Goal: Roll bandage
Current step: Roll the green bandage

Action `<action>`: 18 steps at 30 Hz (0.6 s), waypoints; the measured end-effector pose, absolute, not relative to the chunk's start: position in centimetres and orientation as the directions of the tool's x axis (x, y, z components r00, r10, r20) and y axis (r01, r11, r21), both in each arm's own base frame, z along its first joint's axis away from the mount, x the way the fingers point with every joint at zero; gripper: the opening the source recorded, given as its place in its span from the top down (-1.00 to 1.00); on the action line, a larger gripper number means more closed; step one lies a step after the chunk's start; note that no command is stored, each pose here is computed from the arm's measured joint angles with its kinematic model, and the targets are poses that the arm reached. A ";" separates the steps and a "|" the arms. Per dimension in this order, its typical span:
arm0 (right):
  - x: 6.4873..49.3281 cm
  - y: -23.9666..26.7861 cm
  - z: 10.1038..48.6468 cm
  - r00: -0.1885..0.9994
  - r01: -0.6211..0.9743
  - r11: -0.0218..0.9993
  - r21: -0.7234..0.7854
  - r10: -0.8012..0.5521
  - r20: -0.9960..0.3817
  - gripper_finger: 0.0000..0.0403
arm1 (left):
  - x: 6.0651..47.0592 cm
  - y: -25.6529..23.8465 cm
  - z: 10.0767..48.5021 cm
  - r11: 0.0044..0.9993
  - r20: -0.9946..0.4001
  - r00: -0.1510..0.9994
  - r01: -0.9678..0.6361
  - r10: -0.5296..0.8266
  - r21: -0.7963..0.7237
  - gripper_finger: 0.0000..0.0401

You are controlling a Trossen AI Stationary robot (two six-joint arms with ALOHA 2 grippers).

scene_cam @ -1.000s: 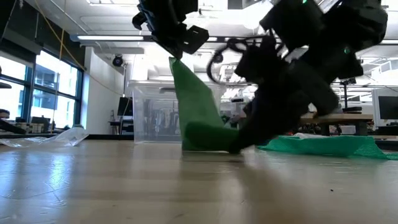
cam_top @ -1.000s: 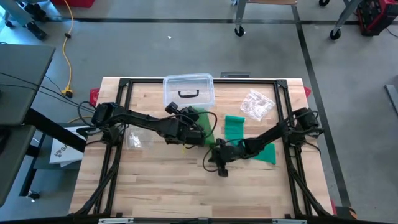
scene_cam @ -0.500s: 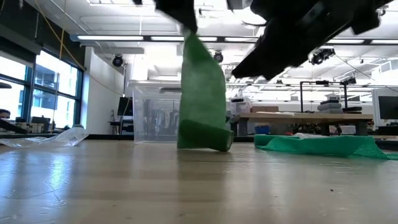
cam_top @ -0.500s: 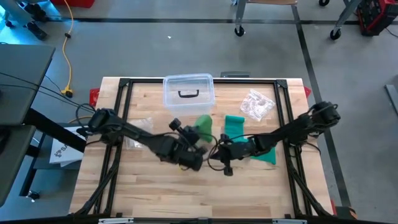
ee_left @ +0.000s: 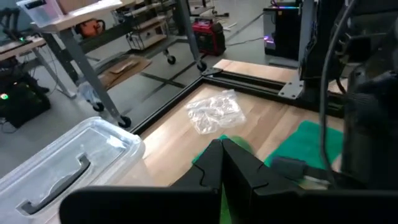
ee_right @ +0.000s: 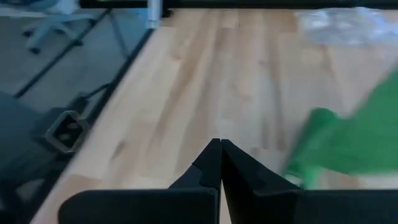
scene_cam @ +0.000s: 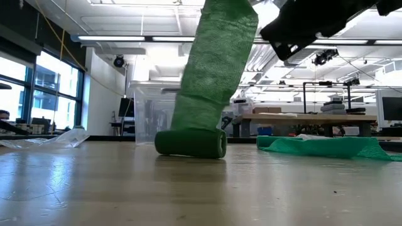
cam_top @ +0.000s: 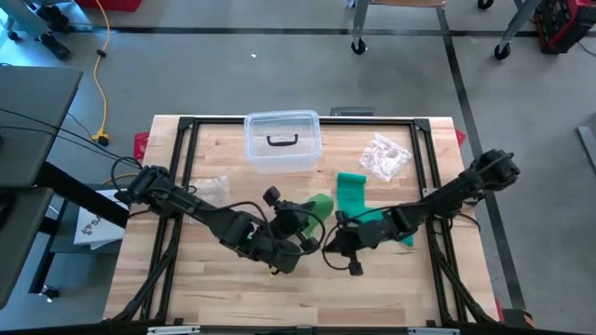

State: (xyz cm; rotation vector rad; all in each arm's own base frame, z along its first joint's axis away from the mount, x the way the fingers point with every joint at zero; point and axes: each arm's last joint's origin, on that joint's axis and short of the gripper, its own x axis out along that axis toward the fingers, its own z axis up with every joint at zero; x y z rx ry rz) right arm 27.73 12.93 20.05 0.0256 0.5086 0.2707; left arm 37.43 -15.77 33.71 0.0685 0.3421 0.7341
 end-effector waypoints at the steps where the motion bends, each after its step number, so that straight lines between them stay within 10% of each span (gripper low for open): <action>1: 27.7 13.1 20.1 0.834 -0.276 0.956 0.096 0.288 -0.471 1.00 | 37.5 -15.8 33.8 0.744 -0.276 0.693 -0.646 0.665 0.170 1.00; 10: 27.4 13.4 20.0 0.829 -0.253 0.961 0.109 0.274 -0.487 0.97 | 37.8 -17.6 35.9 0.775 -0.177 0.756 -0.595 0.630 0.213 1.00; 18: 26.6 13.3 18.8 0.761 -0.191 0.971 0.145 0.240 -0.603 0.48 | 37.1 -18.7 37.9 0.770 -0.136 0.764 -0.594 0.631 0.234 1.00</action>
